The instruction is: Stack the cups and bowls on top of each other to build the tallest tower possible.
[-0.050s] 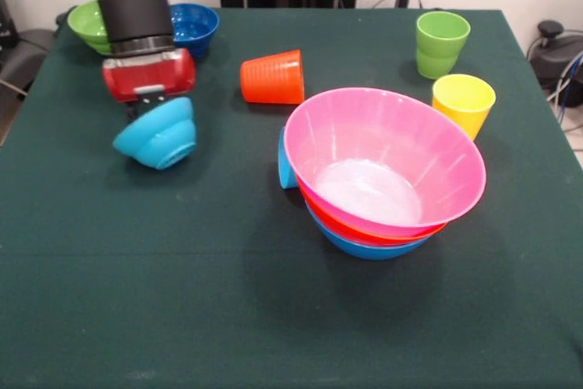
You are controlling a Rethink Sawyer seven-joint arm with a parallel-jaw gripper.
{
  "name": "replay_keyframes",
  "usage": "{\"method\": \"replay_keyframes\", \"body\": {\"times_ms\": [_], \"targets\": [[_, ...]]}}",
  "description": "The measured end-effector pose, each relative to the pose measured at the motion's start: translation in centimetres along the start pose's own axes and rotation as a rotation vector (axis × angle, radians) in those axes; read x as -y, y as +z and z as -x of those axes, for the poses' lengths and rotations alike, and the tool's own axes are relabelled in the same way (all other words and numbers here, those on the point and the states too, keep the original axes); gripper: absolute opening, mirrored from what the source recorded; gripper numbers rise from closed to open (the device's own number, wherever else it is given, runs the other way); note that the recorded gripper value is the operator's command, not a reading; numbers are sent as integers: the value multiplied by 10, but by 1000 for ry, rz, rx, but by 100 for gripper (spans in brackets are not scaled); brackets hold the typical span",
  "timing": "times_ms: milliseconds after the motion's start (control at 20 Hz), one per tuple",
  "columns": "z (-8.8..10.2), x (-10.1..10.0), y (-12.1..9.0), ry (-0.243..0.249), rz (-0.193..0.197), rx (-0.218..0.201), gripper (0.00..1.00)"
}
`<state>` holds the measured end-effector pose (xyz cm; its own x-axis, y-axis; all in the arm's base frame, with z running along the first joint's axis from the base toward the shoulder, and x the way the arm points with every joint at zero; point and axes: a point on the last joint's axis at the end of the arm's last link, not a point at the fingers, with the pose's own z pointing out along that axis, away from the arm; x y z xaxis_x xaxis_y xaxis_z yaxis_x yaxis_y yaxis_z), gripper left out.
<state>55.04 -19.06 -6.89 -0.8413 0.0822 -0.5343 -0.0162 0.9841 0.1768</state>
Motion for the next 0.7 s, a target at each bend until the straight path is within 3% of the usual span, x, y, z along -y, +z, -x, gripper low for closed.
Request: {"method": "replay_keyframes", "body": {"times_ms": [300, 700], "targets": [[1, -21, 6, 51, -1, -3, 100], [-6, -13, 2, 77, -20, -18, 100]]}}
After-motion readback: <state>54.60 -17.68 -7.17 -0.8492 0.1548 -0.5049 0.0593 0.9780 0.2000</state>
